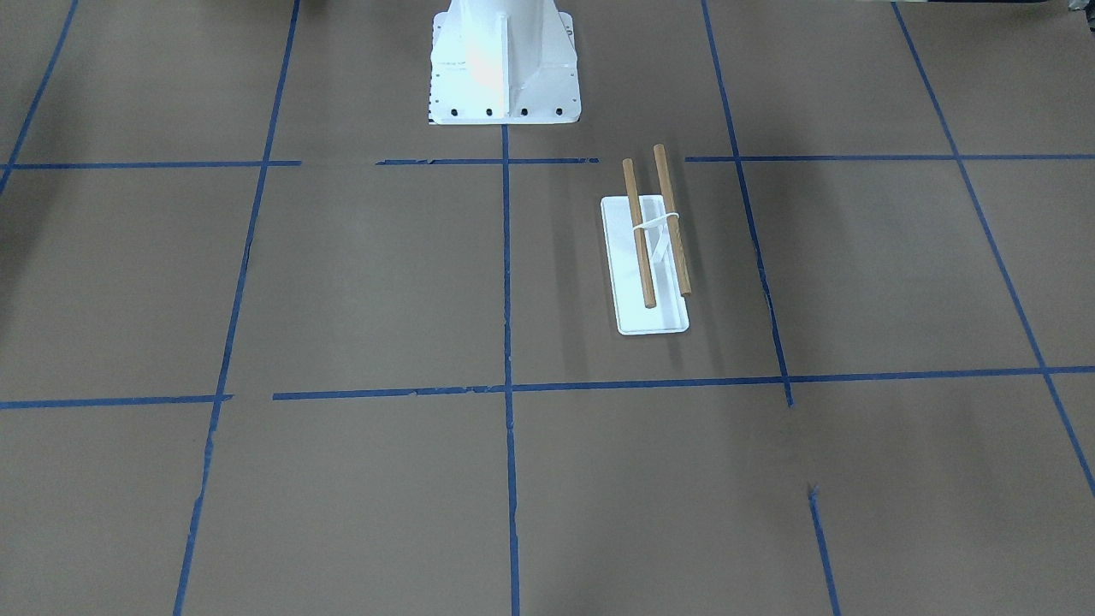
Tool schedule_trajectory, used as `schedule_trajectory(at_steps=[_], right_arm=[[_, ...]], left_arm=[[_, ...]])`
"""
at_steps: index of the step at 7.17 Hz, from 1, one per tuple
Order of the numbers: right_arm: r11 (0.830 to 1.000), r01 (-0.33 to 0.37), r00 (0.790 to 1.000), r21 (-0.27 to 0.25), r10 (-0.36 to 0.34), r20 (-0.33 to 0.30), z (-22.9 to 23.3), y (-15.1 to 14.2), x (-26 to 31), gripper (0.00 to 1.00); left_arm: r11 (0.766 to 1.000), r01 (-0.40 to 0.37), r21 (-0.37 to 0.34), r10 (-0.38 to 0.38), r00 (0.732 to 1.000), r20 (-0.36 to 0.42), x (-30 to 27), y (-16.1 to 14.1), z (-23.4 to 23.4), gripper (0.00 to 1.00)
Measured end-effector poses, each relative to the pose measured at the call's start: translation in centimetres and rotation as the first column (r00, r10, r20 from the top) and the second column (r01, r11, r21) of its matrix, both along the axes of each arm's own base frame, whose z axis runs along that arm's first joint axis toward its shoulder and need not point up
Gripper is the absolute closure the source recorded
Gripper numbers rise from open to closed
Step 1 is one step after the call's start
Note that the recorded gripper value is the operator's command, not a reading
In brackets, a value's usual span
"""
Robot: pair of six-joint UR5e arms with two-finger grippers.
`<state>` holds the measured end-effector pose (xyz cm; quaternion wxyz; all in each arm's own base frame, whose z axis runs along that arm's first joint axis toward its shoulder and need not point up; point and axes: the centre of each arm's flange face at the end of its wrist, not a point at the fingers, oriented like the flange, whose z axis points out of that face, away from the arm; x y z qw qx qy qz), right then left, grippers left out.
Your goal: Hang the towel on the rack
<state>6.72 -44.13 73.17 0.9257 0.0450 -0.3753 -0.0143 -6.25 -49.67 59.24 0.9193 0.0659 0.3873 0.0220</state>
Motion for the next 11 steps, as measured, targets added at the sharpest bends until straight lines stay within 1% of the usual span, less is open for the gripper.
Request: schedule_trajectory(at_steps=[1,2,3,5,8,10,11], right_arm=[[1.0,0.007,1.0,0.031,-0.007,-0.009,3.9,1.3,0.0,0.0],[0.999,0.012,1.0,0.045,-0.012,-0.011,6.9,2.5,0.0,0.0],[0.999,0.014,1.0,0.034,-0.013,-0.01,9.0,3.5,-0.1,0.0],[1.0,0.011,1.0,-0.012,-0.011,-0.008,11.7,4.7,-0.1,0.0],[0.998,0.011,1.0,-0.059,-0.011,-0.008,13.7,5.8,-0.2,0.0],[0.997,0.013,1.0,-0.075,-0.013,-0.004,14.3,6.2,-0.3,0.0],[0.997,0.015,1.0,-0.079,-0.015,-0.001,14.4,6.3,-0.4,0.16]], left_arm=[[1.0,0.0,0.002,0.0,1.0,0.0,0.0,0.0,-0.1,0.0],[1.0,0.0,0.005,0.0,1.0,-0.001,0.0,-0.1,-0.2,0.0],[1.0,0.0,0.009,0.0,1.0,-0.002,0.0,-0.1,-0.4,0.0],[1.0,0.0,0.015,0.0,1.0,-0.002,0.0,-0.2,-0.7,0.0],[1.0,0.0,0.02,0.0,1.0,-0.001,0.0,-0.4,-1.0,0.0],[1.0,-0.001,0.02,0.001,1.0,-0.001,0.1,-0.5,-1.0,0.0],[1.0,-0.001,0.02,0.001,1.0,0.0,0.1,-0.5,-0.9,0.0]])
